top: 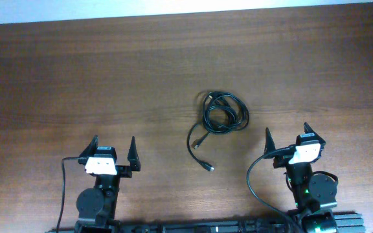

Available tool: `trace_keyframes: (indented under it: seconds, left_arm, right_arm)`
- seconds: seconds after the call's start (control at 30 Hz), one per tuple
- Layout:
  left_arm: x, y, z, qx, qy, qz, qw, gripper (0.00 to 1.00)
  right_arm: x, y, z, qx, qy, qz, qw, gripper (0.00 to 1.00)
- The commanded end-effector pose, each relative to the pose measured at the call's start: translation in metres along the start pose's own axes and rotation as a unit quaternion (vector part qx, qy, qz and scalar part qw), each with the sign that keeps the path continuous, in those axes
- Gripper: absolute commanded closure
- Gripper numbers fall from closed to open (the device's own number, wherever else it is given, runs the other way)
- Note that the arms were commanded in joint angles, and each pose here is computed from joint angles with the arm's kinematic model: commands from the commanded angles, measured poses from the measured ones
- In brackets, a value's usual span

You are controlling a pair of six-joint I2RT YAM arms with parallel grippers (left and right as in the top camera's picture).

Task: Untangle cables

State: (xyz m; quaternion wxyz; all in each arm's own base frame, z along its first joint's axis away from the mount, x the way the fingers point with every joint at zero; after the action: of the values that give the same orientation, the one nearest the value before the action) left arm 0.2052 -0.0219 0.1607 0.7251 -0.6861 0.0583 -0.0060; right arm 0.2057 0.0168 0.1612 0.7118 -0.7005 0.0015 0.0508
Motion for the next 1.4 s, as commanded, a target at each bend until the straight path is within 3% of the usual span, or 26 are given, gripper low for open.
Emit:
trace_keyframes:
  seconds: [0.0,1.37]
  left_arm:
    - [-0.0002,0.001,-0.002,0.008,0.008,0.001,1.0,0.01]
    - [-0.0003,-0.0036,-0.0017,0.007,0.007,-0.01,1.0,0.01]
  right_arm:
    - [0.0,0.0026,-0.0001,0.0,0.001,0.003,1.0,0.01]
    - [0.0,0.0025,0.0,0.0,0.001,0.003,1.0,0.01]
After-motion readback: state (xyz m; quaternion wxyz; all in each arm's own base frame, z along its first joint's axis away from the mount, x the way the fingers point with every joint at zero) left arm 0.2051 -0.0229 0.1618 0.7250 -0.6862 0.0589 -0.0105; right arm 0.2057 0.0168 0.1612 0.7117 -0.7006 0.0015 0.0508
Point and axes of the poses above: each gripper's point midway between its finger pads, its own x axis out along the fingers, its own z axis along the line the jaws close on, y = z × x, the point moved 4 cm from there along -x, back along the fingers, and after that the axes turned 4 degrees about x, right-handed, at the moved point
